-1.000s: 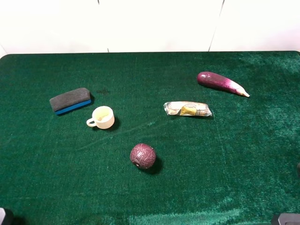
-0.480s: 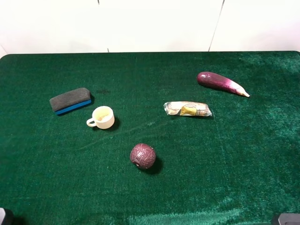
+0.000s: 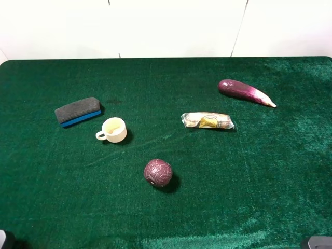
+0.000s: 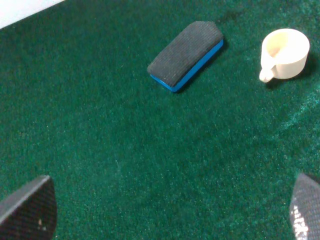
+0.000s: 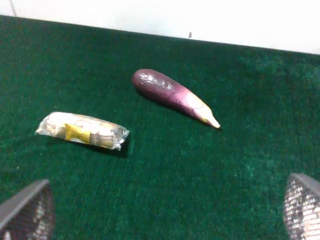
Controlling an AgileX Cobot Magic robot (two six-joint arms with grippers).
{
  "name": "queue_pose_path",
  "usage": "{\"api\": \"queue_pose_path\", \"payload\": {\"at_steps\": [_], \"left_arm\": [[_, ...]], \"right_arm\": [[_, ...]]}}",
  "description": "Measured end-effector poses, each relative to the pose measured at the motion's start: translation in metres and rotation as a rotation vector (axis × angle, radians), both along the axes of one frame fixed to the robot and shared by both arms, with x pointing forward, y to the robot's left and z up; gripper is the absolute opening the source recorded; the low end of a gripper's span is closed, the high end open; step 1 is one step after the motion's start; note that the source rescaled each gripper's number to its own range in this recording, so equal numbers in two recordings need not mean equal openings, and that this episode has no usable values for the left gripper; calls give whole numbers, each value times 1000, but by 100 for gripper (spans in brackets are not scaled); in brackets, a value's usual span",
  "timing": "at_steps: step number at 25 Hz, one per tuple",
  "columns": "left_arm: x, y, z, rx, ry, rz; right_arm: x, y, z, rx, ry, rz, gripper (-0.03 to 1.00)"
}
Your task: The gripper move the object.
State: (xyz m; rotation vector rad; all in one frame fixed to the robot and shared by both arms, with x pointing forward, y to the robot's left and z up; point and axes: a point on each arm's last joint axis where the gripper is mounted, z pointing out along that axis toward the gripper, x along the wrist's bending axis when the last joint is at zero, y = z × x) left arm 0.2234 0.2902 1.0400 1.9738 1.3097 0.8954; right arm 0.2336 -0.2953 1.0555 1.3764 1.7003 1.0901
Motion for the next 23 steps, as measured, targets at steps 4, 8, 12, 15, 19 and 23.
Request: {"api": "queue_pose_path", "payload": {"at_steps": [4, 8, 12, 15, 19, 23], "left_arm": [[0, 0, 0, 0, 0, 0], [0, 0, 0, 0, 0, 0], [0, 0, 0, 0, 0, 0], [0, 0, 0, 0, 0, 0], [0, 0, 0, 0, 0, 0], [0, 0, 0, 0, 0, 0]], "right_arm": [[0, 0, 0, 0, 0, -3, 100], [0, 0, 0, 0, 0, -3, 100], [0, 0, 0, 0, 0, -3, 100], [0, 0, 0, 1, 0, -3, 100], [0, 0, 0, 2, 0, -2, 100], [0, 0, 0, 2, 0, -2, 100]]}}
